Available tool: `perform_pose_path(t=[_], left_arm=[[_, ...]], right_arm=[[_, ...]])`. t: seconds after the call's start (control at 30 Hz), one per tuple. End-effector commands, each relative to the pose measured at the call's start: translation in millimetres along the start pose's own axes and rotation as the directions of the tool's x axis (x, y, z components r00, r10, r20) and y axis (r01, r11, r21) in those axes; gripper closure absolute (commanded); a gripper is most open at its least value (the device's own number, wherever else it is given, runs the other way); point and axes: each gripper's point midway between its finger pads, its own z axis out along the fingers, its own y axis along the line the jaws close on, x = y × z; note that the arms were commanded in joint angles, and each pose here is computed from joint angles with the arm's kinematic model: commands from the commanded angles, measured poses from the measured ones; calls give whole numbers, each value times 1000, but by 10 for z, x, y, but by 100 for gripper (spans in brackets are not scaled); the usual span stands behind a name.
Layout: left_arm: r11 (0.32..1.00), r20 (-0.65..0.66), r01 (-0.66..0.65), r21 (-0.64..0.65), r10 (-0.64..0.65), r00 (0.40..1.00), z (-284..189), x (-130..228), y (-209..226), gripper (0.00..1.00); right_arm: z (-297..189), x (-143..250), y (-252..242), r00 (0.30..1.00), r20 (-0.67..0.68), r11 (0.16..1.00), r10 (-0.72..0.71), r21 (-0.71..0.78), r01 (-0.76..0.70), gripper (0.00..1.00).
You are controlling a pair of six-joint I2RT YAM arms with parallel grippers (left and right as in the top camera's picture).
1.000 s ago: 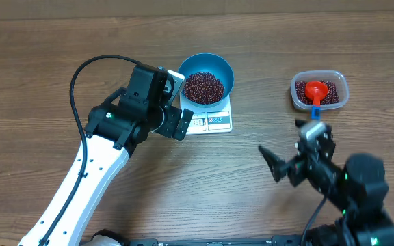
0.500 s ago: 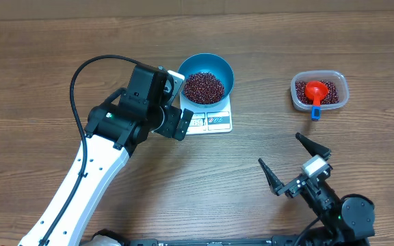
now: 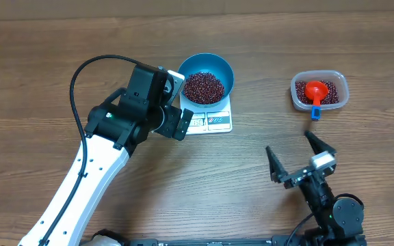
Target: Scoop item into bowl and weigh 150g on scale
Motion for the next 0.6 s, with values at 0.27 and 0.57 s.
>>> perform_pose_path(t=[0.27, 0.57], left_arm=[[1000, 7, -20, -3, 20, 1000, -5, -42, 3, 1], [1000, 7, -20, -3, 20, 1000, -5, -42, 3, 0]], right_arm=[[-15, 330, -216, 992, -82, 987, 99, 136, -88, 0], [-17, 333, -229, 992, -83, 986, 96, 144, -84, 0]])
